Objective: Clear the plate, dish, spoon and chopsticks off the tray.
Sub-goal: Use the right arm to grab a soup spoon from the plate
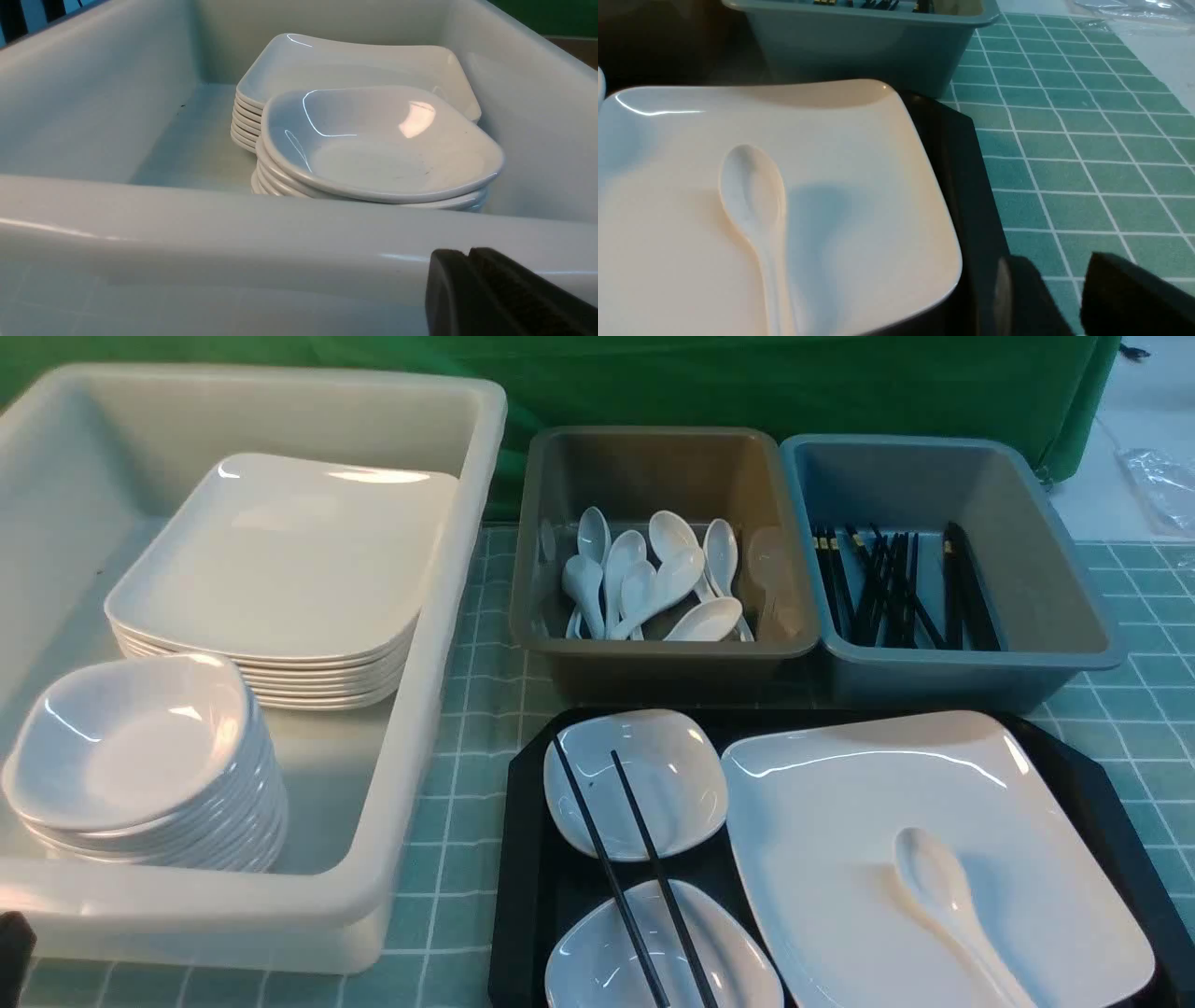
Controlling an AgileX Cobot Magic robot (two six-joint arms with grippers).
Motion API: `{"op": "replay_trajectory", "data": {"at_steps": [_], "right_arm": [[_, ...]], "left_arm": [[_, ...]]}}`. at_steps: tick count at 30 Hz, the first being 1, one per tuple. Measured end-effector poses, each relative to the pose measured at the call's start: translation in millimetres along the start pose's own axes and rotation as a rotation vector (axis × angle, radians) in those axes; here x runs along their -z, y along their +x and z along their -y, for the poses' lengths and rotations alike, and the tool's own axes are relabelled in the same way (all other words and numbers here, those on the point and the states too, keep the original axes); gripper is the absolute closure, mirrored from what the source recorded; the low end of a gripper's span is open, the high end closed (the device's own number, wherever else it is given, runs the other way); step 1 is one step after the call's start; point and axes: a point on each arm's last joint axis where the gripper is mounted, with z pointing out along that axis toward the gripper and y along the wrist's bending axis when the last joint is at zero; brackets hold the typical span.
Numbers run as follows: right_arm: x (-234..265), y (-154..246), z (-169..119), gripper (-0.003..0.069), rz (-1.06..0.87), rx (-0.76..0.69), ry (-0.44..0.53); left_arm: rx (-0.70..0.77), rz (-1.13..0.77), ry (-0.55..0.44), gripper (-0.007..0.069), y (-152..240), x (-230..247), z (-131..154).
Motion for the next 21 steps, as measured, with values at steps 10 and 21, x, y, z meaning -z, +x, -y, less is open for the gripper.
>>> {"op": "replay_trajectory", "data": {"at_steps": [10,21], "right_arm": [[0,0,0,0.0418,0.000,0.000,0.000],[0,0,0,0.0418,0.000,0.003,0.000]], "left_arm": [[0.000,0.000,0.000,0.0608,0,0,0],[0.470,0.221,0.025,0.0608,-20,2,-2]]}}
